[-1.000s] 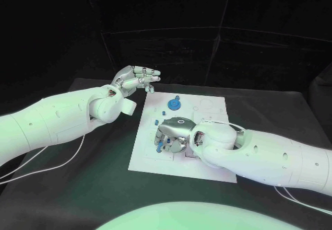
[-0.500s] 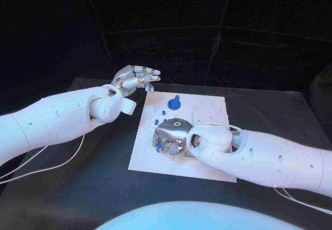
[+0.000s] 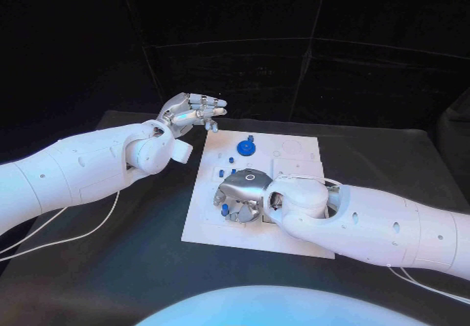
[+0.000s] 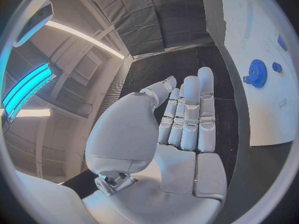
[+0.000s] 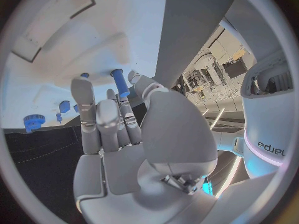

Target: Assemble the parts on the task board

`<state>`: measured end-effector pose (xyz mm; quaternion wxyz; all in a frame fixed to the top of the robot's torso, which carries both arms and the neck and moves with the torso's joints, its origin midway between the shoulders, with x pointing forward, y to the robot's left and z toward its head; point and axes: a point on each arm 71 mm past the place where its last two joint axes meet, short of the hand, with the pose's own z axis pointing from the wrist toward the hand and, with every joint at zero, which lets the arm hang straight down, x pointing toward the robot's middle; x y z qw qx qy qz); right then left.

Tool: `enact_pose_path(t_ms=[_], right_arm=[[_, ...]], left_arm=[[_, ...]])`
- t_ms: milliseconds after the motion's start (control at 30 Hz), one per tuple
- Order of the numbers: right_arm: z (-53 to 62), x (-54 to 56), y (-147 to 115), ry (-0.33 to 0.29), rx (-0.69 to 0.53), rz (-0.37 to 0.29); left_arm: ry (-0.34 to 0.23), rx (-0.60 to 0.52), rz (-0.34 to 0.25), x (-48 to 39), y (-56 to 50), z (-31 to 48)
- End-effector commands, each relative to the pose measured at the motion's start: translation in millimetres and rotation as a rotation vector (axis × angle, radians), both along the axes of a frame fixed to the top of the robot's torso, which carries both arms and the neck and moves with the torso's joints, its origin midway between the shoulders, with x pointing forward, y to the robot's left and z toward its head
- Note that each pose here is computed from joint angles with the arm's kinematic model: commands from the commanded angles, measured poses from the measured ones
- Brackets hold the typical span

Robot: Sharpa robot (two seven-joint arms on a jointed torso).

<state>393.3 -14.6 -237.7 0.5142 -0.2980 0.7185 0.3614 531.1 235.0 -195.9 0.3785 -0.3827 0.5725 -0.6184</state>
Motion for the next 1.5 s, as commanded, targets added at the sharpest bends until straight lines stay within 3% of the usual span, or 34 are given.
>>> enact_pose_path(t_ms=[33, 233, 400, 467, 600, 700, 800, 1067, 1500], right_arm=[[7.1, 0.2, 0, -0.041, 0.079, -0.009], [14.8, -2.2, -13, -0.058, 0.179, -0.040], [21.8, -4.9, -42, -0.033, 0.232, -0.103], [27.0, -1.4, -59, -0.005, 0.253, -0.162], [35.3, 12.5, -106, 0.123, 0.288, -0.360], [35.1, 17.8, -139, 0.215, 0.285, -0.488], [33.4, 18.5, -163, 0.259, 0.250, -0.563], [31.9, 10.7, -191, 0.236, 0.126, -0.668], [14.1, -2.6, -198, 0.247, -0.042, -0.734]], left_arm=[[-0.001, -0.010, -0.011, 0.1, -0.7, 1.3], [0.000, -0.009, -0.010, 0.0, 0.4, 1.2], [0.001, -0.007, -0.007, -0.2, 2.5, 1.2], [0.002, -0.007, -0.007, -0.4, 3.2, 1.2], [0.002, -0.006, -0.005, -0.8, 4.4, 1.2], [0.003, -0.005, -0.003, -0.9, 5.4, 1.2], [0.003, -0.005, -0.003, -1.3, 5.9, 1.3], [0.004, -0.004, -0.003, -2.0, 7.0, 1.4], [0.005, -0.004, -0.002, -2.4, 8.1, 1.0]])
